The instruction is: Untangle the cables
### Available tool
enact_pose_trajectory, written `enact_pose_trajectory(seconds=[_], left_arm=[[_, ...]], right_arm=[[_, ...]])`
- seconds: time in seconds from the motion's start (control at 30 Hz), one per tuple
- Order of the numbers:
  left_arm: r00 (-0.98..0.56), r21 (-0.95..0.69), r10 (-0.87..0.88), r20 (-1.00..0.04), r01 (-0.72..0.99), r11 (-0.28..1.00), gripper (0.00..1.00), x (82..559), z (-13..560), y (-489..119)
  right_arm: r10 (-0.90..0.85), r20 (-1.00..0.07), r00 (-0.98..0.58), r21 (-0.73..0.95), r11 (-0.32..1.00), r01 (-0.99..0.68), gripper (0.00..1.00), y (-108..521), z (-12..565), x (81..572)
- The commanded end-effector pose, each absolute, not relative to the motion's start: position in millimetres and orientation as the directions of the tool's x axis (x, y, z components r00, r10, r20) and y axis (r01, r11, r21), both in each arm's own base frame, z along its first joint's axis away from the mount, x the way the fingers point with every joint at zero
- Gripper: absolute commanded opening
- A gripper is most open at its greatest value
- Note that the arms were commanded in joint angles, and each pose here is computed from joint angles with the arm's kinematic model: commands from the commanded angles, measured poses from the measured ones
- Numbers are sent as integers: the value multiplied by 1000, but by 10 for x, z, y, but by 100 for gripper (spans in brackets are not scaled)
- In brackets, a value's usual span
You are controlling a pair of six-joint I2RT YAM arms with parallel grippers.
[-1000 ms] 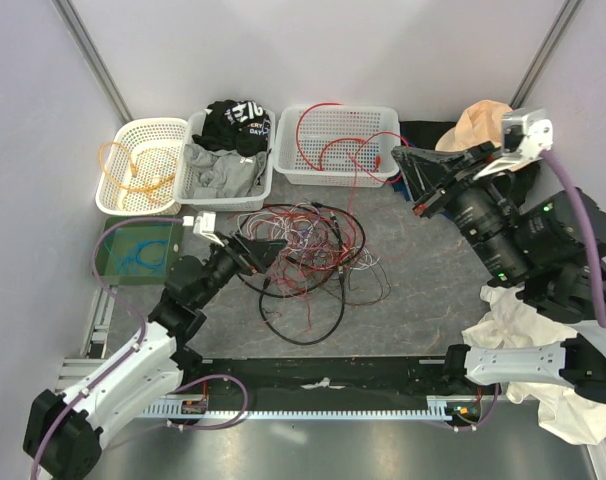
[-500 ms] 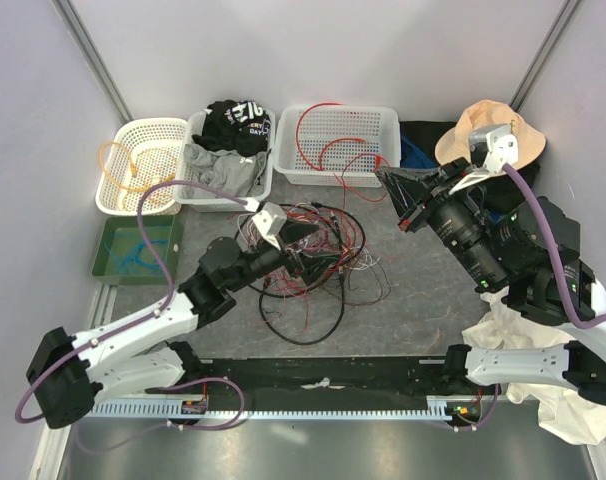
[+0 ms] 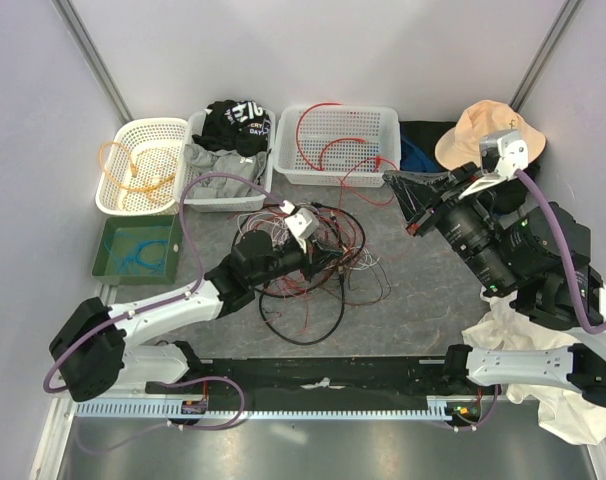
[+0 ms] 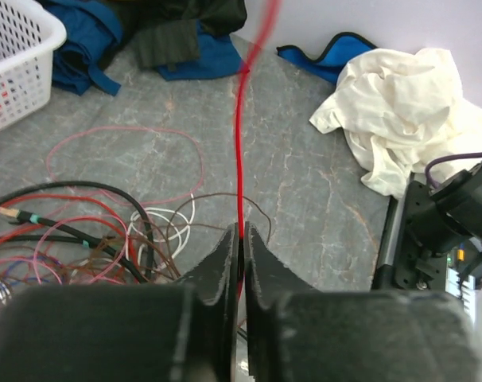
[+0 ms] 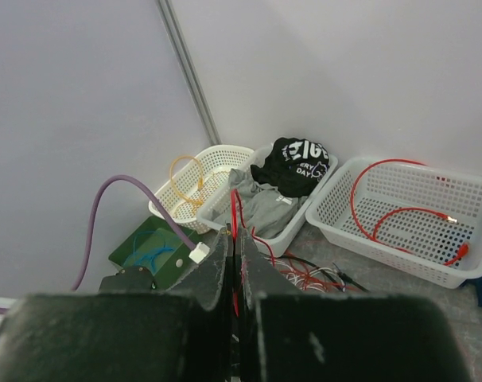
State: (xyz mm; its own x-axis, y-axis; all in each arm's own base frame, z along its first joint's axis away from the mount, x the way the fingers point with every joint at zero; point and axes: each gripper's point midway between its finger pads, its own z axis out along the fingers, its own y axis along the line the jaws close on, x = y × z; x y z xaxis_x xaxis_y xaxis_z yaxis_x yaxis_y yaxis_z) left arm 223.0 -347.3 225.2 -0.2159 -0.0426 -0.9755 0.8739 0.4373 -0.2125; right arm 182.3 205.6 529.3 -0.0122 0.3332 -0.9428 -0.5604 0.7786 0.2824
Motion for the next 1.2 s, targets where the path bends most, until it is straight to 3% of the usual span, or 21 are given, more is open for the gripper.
enact_pose_trajectory(seconds=[0.0,0.13,0.17,0.23,0.27,0.4,0.47,0.67,0.83,1.0,1.17], left_arm=[[-133,-157,-87,-987,886,436,2,2213,2632,-3423],[-113,-160,-118,-987,826,541,2,2335,3056,-3228],[-149,-156,-64,-987,767,622,2,2428,2979,-3092],[-103,-131,-82,-991,725,677,2,2509,3477,-2966],[-83,-101,-60,-995,697,710,2,2541,3748,-2867],[-69,-71,-33,-997,673,736,2,2559,4303,-2773],[-58,-89,-67,-996,674,734,2,2567,4586,-2791],[-75,-156,-149,-986,724,671,2,2480,4997,-2930],[-112,-197,-174,-978,755,625,2,2450,5056,-3063],[-130,-206,-166,-978,755,623,2,2488,5008,-3132],[-140,-213,-166,-976,759,616,2,2488,4989,-3163]], right_arm=[[336,-942,-14,286,779,-558,0,2025,5256,1809],[318,-948,-24,277,786,-553,1,1991,5100,1800],[308,-951,-29,273,791,-548,13,1948,4992,1789],[313,-949,-28,279,801,-530,32,1817,4890,1772],[284,-958,-45,266,812,-519,47,1846,4697,1791],[264,-961,-83,269,817,-510,70,1836,4348,1778],[242,-964,-107,261,808,-529,74,1912,4158,1757],[211,-969,-130,246,761,-600,76,2259,3820,1742],[284,-955,-87,269,704,-657,77,2469,3921,1730],[368,-929,-48,278,604,-747,96,2681,4133,1627],[335,-939,-81,271,573,-774,98,2949,4004,1631]])
